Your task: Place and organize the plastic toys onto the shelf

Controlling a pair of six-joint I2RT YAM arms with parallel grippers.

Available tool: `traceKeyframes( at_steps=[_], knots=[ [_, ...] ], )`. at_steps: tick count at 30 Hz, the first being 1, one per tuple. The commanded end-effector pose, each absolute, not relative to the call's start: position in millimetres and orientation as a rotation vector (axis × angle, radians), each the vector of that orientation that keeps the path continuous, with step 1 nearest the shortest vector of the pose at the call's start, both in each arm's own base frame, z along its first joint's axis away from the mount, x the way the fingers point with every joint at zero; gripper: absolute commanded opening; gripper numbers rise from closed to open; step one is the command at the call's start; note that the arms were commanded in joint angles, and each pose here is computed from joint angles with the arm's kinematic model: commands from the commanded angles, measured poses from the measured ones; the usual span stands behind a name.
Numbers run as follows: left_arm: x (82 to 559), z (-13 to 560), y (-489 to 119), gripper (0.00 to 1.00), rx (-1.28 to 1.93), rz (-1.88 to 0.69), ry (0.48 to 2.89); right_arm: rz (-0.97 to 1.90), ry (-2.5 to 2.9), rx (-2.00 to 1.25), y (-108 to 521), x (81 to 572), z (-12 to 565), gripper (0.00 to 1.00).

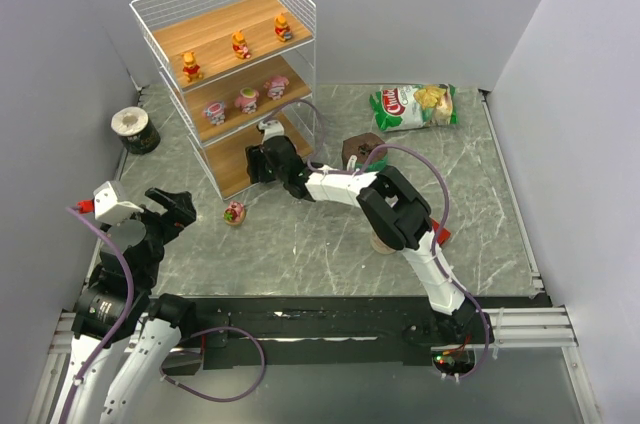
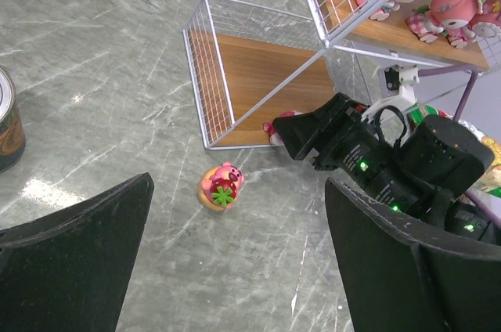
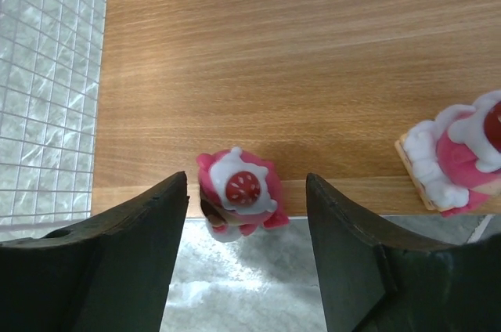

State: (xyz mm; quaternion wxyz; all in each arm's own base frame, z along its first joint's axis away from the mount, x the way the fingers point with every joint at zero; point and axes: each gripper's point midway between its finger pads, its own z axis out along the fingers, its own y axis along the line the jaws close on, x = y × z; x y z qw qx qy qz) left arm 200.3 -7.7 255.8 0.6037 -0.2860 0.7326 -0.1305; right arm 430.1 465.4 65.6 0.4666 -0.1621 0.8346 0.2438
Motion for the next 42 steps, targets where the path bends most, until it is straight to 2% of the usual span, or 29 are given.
traceKeyframes(
  at_steps=[1, 15, 19, 22, 23, 25, 26, 29, 42],
  knots=[
    [204, 260, -9, 0.96, -0.662, -0.311, 1.676, 0.651, 1.934, -0.323, 464, 436, 100, 0.7],
    [205, 261, -10, 0.96, -0.656, -0.316, 1.677, 0.789, 1.742, -0.247, 454, 420, 145, 0.69],
    [204, 262, -9, 0.96, -0.66, -0.318, 1.67, 0.821, 1.755, -0.208, 451, 415, 149, 0.65],
    [204, 263, -10, 0.96, -0.654, -0.321, 1.67, 0.899, 1.817, -0.1, 452, 409, 141, 0.51],
    [204, 262, -10, 0.96, -0.655, -0.318, 1.672, 0.916, 1.834, -0.072, 451, 408, 138, 0.4],
    [204, 262, -10, 0.96, -0.656, -0.319, 1.675, 0.976, 1.893, 0.02, 453, 402, 129, 0.29],
    [204, 262, -10, 0.96, -0.658, -0.317, 1.673, 0.992, 1.918, 0.046, 454, 400, 125, 0.17],
    [204, 262, -10, 0.96, -0.656, -0.32, 1.672, 1.049, 1.996, 0.108, 460, 393, 113, 0.01],
    [204, 262, -10, 0.97, -0.654, -0.32, 1.672, 1.078, 2.115, 0.16, 477, 392, 86, 0.0]
  ],
)
